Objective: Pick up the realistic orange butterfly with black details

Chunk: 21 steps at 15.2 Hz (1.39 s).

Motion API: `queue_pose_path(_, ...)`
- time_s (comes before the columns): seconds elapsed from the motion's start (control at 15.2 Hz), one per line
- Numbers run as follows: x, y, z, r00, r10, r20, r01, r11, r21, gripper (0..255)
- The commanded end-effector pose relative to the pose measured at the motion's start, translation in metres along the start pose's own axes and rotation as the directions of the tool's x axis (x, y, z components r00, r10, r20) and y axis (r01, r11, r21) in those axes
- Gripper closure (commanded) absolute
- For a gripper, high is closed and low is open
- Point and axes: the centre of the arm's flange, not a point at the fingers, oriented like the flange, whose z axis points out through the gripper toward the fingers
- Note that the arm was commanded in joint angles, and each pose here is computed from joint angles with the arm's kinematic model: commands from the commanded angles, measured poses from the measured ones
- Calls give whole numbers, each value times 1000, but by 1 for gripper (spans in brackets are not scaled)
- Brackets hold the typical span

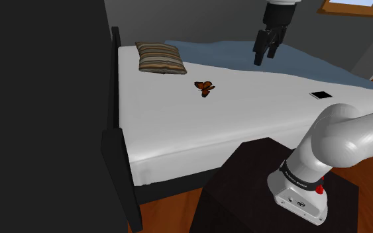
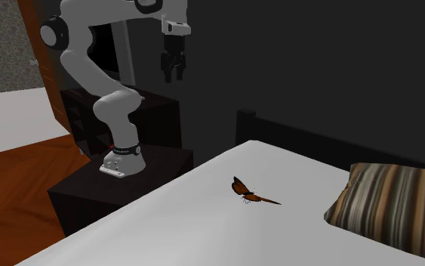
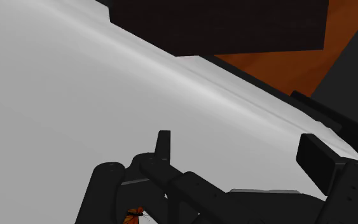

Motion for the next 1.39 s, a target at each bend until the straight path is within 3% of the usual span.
queue_pose_path(0.0, 0, 0, 0, 1000, 0, 0, 0, 1000, 0, 0)
queue_pose_path(1.32, 196, 53, 151, 998, -32, -53, 24, 991, -134, 0)
